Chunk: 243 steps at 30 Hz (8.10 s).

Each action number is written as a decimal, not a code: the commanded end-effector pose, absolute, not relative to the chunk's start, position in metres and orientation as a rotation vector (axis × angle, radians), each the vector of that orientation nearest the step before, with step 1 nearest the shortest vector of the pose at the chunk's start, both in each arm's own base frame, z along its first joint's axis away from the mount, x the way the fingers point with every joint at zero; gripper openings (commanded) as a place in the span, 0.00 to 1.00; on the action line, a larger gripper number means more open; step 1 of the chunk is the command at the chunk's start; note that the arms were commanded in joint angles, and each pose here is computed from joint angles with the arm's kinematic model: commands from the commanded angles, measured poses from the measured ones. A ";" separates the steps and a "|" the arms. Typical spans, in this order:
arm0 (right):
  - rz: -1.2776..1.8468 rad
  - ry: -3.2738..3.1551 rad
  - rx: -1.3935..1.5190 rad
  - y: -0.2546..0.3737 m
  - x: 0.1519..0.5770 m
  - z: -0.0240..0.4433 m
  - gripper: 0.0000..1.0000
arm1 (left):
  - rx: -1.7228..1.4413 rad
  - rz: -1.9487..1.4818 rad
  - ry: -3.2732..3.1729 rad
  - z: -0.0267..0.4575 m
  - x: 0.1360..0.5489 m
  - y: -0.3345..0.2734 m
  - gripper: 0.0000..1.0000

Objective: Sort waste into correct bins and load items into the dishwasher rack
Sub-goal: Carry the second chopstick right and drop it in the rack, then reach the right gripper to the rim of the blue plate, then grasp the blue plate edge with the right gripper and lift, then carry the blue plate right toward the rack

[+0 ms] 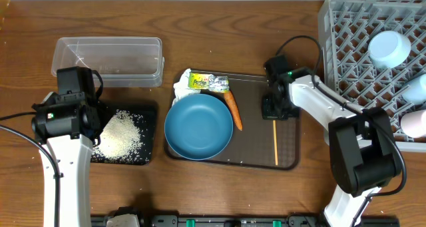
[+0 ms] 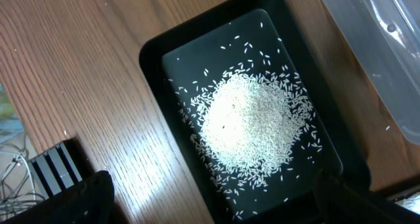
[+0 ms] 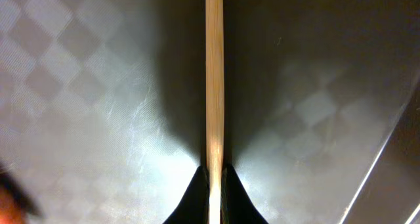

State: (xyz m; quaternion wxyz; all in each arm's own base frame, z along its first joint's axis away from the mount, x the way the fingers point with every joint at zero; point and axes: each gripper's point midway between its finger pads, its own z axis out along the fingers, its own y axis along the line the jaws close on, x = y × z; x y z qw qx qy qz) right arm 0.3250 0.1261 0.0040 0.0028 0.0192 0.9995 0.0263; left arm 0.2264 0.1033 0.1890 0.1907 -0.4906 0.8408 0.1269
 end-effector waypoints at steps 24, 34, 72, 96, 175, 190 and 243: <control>0.069 2.526 0.132 -0.065 0.501 0.230 0.01 | -1.390 0.355 2.346 0.192 0.227 0.105 0.99; 0.103 2.553 0.145 -0.072 0.524 0.189 0.01 | -1.390 0.355 2.346 0.192 0.227 0.105 0.99; 0.727 2.766 -0.347 0.186 0.426 0.187 0.99 | -1.390 0.355 2.346 0.192 0.227 0.105 0.99; 0.292 2.792 -0.475 0.274 0.380 0.157 0.99 | -1.390 0.355 2.346 0.192 0.227 0.105 0.99; 0.380 2.838 -0.950 0.386 0.202 0.034 0.46 | -1.390 0.355 2.346 0.192 0.227 0.105 0.99; 0.319 2.764 -1.006 0.392 0.193 0.026 0.44 | -1.390 0.355 2.346 0.192 0.227 0.105 0.99; 0.903 2.398 -0.813 0.333 0.298 0.261 0.01 | -1.390 0.355 2.346 0.192 0.227 0.105 0.99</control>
